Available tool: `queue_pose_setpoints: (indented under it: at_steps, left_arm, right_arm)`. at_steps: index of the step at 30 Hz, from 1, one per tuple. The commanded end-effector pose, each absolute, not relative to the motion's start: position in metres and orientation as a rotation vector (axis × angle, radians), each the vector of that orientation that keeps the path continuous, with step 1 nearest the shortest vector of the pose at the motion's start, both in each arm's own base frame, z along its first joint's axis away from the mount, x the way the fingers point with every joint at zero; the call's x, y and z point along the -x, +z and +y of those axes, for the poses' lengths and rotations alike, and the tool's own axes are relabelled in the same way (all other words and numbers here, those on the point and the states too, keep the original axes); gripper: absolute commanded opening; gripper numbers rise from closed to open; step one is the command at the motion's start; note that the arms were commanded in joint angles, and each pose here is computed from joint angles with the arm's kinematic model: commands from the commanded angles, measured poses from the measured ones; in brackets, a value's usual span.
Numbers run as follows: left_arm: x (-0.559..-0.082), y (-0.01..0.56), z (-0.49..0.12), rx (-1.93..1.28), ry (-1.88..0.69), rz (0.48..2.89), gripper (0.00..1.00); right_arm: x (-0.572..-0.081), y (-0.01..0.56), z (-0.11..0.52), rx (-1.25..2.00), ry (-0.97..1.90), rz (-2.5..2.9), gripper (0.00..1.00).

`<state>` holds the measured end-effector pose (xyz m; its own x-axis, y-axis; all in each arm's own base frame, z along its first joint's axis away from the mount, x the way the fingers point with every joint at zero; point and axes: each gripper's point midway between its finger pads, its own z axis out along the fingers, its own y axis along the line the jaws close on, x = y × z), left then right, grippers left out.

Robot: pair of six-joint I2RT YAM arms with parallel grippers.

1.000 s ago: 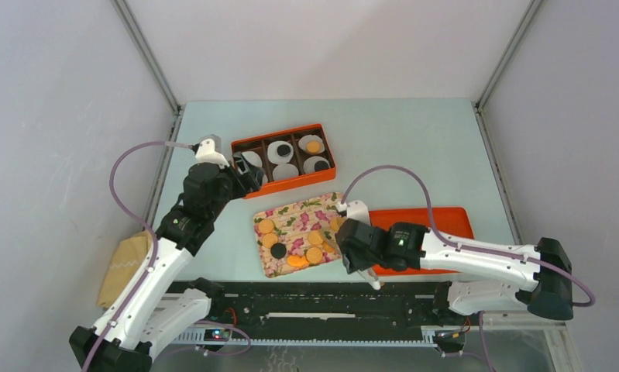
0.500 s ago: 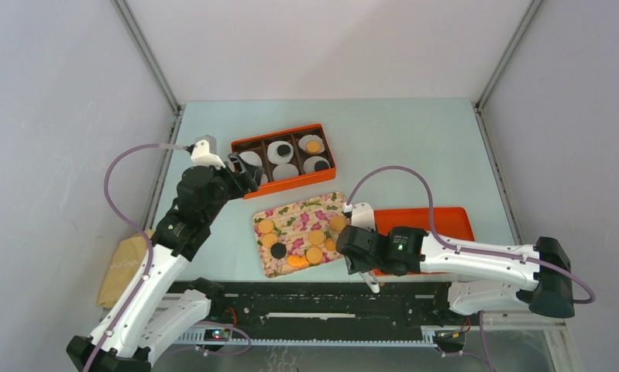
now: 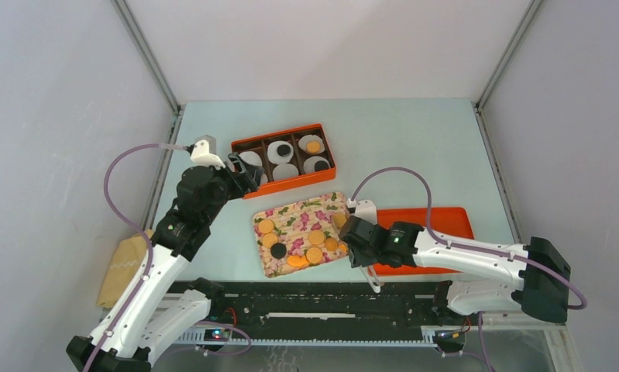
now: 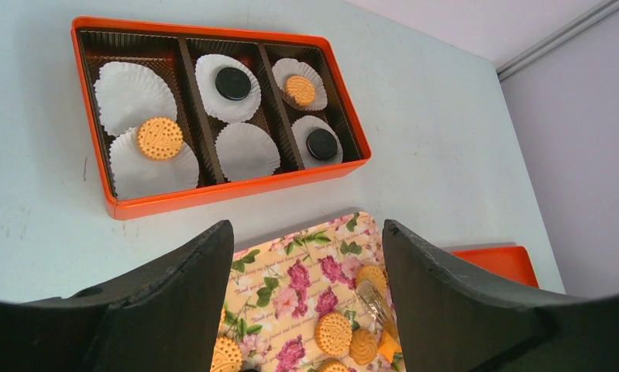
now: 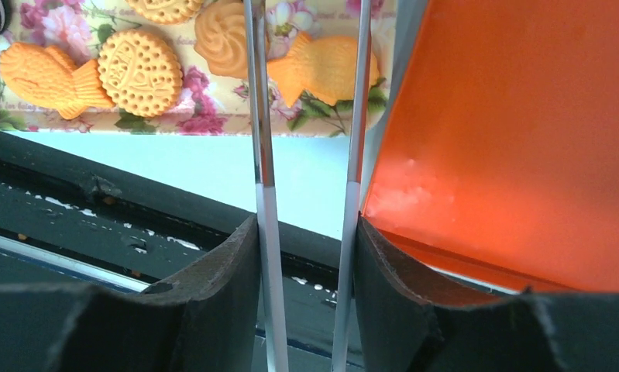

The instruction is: Pack the cookies

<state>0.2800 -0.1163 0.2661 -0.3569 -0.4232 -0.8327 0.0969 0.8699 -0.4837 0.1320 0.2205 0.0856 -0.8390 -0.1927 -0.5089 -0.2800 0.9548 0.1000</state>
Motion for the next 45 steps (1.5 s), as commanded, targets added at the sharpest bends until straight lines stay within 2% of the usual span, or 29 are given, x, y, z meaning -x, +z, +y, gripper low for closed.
queue_pose_setpoints:
  at_steps: [1,8,11,18,27,35,45]
  left_arm:
    - [-0.278,0.265,-0.116,0.24,-0.548,1.856,0.75]
    - [-0.277,0.264,-0.115,0.243,-0.545,1.856,0.75]
    - [-0.277,0.267,-0.115,0.242,-0.549,1.849,0.75]
    - [-0.284,0.28,-0.107,0.295,-0.516,1.819,0.75]
    - [-0.294,0.285,-0.089,0.368,-0.428,1.815,0.75]
    - [-0.297,0.272,-0.073,0.395,-0.36,1.84,0.75]
    - [-0.306,0.26,-0.073,0.395,-0.36,1.867,0.75]
  right_arm:
    - [-0.142,0.094,0.241,0.337,0.352,2.558,0.45]
    - [-0.146,0.104,0.237,0.329,0.369,2.547,0.25]
    - [-0.155,0.125,0.242,0.338,0.389,2.49,0.21]
    - [-0.193,0.187,0.271,0.367,0.458,2.334,0.19]
    - [-0.253,0.22,0.326,0.459,0.525,2.234,0.19]
    - [-0.298,0.194,0.365,0.533,0.528,2.268,0.18]
    - [-0.327,0.166,0.362,0.518,0.523,2.32,0.17]
